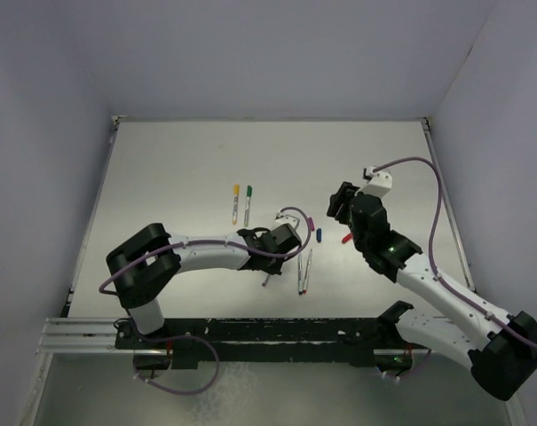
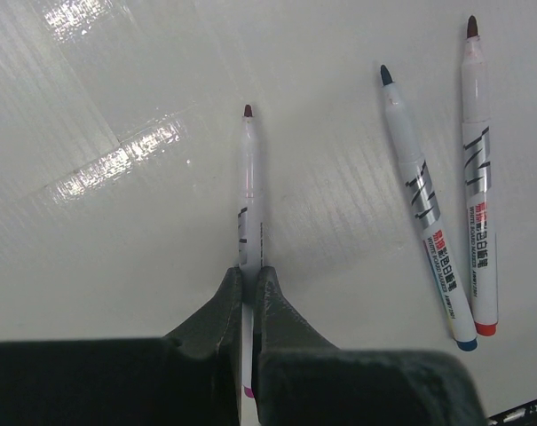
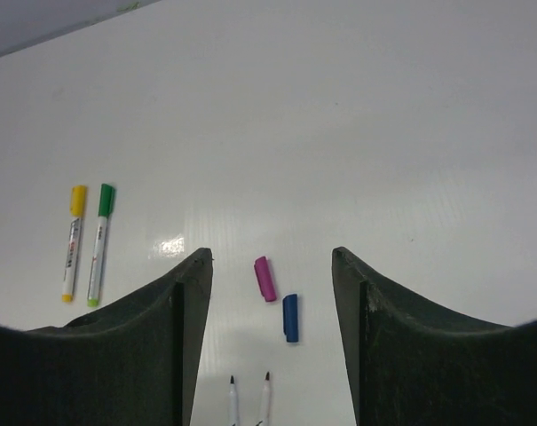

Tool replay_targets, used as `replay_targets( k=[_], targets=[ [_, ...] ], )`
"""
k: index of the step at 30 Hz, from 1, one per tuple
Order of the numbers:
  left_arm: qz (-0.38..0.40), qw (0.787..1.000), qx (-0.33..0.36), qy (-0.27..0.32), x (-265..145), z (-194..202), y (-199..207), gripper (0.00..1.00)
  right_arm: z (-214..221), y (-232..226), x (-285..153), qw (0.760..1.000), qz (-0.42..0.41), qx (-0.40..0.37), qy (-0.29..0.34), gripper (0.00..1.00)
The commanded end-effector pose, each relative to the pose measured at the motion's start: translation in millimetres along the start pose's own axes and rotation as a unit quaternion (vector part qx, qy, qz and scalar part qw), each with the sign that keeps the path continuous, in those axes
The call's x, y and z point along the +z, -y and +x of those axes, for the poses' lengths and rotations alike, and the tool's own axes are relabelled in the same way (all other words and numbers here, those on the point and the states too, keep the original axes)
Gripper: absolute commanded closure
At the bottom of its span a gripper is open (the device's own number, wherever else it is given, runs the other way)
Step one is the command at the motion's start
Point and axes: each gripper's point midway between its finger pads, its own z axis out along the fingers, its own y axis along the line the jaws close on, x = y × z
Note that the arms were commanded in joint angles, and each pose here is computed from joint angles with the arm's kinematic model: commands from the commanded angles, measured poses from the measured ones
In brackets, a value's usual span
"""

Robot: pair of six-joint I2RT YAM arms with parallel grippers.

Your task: Insert the pens into the pen caps

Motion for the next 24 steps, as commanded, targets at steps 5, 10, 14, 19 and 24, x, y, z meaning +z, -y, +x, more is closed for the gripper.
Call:
replay_targets(
  k=[5,10,14,19,24],
  targets=[
    [-0.037,0.992,0.022,-0.116,8.0,73.8,-30.5,1.0,-3.9,7.3,22.4,0.999,-0.005,0.014,-0.038,0.49],
    [0.009,1.0,0.011,-0.026,-20.8,30.0,-15.4,1.0,22.3,1.2,35.0,0.995,-0.023,-0.03,-0.092,0.54],
    [0.055,0.997,0.007,0.056,-54.9,-10.3,-2.9,1.0,47.5,-4.0,44.8,0.989,-0.04,-0.053,-0.132,0.57],
    [0.082,0.988,0.005,0.134,-93.4,-40.9,-2.8,1.0,59.0,-4.1,59.5,0.984,-0.038,-0.091,-0.147,0.63],
    [0.106,0.977,0.003,0.186,-113.7,-50.7,-5.6,1.0,75.4,-14.1,71.9,0.975,-0.056,-0.115,-0.185,0.64]
  ],
)
